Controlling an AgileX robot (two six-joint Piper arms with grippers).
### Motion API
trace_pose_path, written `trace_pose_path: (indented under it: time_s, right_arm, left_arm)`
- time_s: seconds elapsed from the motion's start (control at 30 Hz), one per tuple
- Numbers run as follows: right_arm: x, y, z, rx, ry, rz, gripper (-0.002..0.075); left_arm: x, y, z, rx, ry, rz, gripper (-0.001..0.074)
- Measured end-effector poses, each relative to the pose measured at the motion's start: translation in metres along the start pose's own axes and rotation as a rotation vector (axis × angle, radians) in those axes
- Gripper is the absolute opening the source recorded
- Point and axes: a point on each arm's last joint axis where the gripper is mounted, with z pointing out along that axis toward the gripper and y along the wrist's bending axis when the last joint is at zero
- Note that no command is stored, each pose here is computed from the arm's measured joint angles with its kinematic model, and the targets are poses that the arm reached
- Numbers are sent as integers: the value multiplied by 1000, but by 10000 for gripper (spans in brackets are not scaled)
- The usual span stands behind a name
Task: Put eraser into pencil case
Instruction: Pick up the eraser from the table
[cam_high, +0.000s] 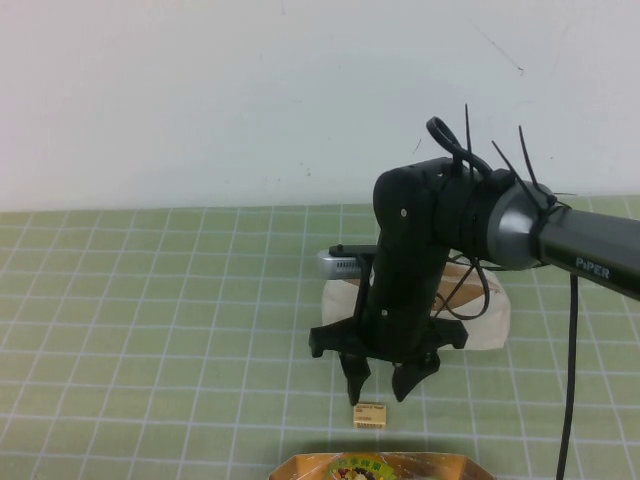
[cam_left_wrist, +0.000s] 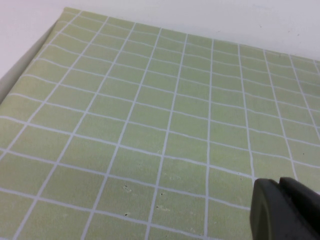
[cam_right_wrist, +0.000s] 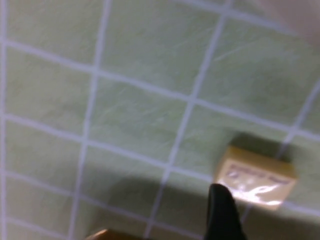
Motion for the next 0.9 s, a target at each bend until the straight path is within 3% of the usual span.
trace_pose_path:
  time_s: [0.27, 0.47, 0.9]
  right_arm:
    - [2, 10, 5, 126, -100, 14, 407]
    - [4, 21, 14, 125, -123, 34, 407]
    - [8, 18, 25, 166, -74, 67, 407]
  left_arm:
    - [0, 0, 0, 0, 0, 0, -1]
    - [0, 0, 0, 0, 0, 0, -1]
    - [0, 0, 0, 0, 0, 0, -1]
